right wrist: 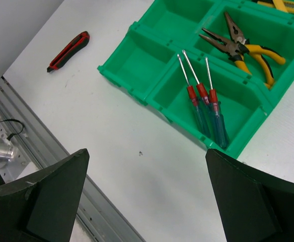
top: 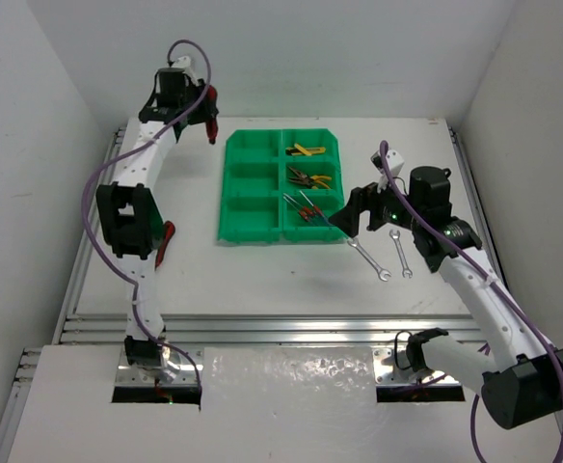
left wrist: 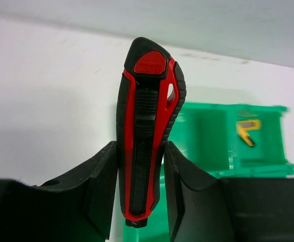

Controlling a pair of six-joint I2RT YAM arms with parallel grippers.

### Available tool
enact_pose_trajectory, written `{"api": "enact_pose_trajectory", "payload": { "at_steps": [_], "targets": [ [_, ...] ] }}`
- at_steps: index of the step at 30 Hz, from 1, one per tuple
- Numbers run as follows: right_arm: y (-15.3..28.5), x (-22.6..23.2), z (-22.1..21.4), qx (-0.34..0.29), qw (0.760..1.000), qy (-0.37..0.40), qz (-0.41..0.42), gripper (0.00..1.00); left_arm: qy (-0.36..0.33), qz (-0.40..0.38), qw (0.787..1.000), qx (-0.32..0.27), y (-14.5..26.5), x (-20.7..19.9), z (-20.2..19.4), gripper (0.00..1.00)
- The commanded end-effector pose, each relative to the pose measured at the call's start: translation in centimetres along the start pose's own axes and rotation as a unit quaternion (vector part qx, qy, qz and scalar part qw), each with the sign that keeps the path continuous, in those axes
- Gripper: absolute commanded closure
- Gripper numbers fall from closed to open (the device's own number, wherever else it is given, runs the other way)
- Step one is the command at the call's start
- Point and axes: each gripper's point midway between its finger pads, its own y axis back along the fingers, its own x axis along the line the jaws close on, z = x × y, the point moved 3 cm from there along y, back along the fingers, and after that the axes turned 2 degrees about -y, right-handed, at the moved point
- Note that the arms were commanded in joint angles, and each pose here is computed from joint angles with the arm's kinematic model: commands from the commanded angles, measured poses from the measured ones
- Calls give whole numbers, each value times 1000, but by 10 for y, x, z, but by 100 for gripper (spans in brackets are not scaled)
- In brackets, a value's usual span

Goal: Sort the tools into containers

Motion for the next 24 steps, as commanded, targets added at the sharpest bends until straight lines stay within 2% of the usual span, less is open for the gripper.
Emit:
{"api": "enact_pose_trajectory", "payload": {
  "at_steps": [1, 4, 8, 9, 11, 14, 17, 20, 21, 22, 23, 24],
  "targets": [
    [2, 8, 10, -28, 1000, 5, 14, 1, -125, -144, 979, -78, -24, -65, 8, 100],
    [1, 9, 8, -22, 1000, 0, 20, 1, -235, -136, 956, -110, -35, -84, 1, 100],
    [-3, 6, 1, -9, 1000, -5, 17, 1, -267, -132, 940, -166, -46, -96, 14, 100],
    [-5, 6, 0, -7, 1000, -7, 19, 1, -278, -132, 937, -168, -54, -95, 9, 99],
    [-8, 8, 0, -3, 1000, -8, 30, 1, -298, -138, 929, -169, -63, -100, 3, 90],
    [-11, 7, 0, 0, 999, -11, 30, 1, -352, -112, 915, -162, -87, -100, -15, 88],
    [-15, 6, -2, 3, 999, -11, 31, 1, -373, -103, 909, -156, -95, -100, -26, 82],
    [-17, 6, -2, 6, 999, -12, 34, 1, -379, -103, 908, -147, -88, -99, -26, 54],
    [-18, 6, -1, 8, 999, -13, 37, 1, -378, -103, 909, -138, -86, -97, -34, 35],
    [-19, 6, -2, 10, 999, -13, 37, 1, -378, -102, 908, -146, -77, -100, -27, 30],
    [-19, 6, -1, 11, 999, -12, 38, 1, -372, -100, 906, -175, -51, -110, -2, 20],
    [-20, 6, -1, 13, 999, -13, 39, 1, -368, -98, 904, -194, -36, -117, 10, 1]
  ]
}}
